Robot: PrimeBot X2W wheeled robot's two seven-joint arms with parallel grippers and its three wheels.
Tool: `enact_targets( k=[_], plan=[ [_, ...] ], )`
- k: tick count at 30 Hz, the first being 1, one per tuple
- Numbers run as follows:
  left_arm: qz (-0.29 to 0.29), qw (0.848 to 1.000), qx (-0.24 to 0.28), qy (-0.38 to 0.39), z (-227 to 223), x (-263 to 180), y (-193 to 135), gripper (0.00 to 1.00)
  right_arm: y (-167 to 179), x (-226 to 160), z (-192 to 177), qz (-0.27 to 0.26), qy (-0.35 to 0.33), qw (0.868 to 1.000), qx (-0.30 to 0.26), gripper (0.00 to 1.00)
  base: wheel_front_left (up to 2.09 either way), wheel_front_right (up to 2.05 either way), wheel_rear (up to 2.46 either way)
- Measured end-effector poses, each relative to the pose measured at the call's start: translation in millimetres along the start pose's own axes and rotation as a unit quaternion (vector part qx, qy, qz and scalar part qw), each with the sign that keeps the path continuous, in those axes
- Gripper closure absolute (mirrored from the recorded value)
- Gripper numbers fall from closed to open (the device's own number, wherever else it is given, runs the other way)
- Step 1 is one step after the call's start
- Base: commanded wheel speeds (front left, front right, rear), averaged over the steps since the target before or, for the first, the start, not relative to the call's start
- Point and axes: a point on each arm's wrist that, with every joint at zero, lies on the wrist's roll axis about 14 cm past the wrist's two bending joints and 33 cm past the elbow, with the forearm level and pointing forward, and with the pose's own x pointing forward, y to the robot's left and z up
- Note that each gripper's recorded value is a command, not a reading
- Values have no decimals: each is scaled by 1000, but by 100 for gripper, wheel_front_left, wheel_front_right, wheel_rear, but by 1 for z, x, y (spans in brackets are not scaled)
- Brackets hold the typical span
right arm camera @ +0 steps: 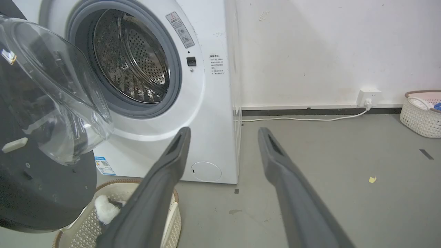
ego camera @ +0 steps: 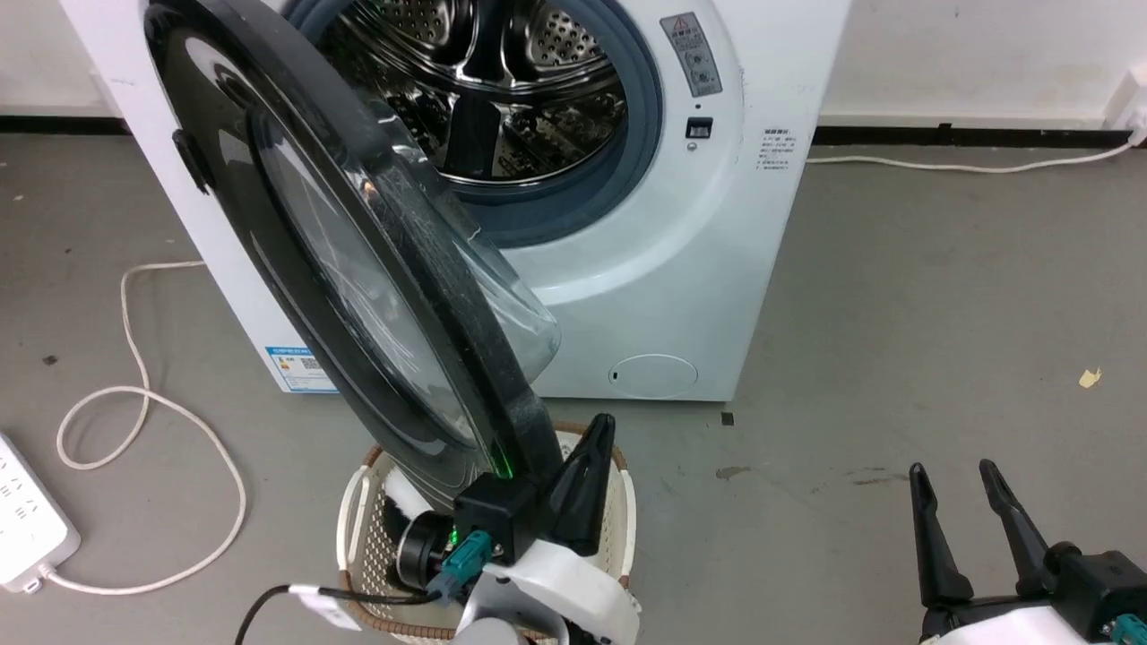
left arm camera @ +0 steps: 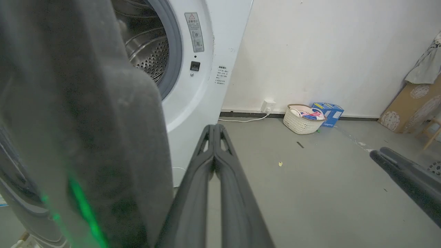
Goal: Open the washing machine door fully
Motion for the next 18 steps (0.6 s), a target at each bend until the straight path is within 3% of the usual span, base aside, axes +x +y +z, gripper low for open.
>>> enact_targets(
  k=[7, 18],
  plan=[
    [22, 1000, 3, 22, -15, -6, 13, 100, 9, 6, -5, 13, 6, 1000, 6, 0, 0, 0, 0],
    [86, 996, 5, 14, -11, -50, 42, 100, 56, 21, -6, 84, 6, 996, 18, 0, 0, 0, 0]
  ],
)
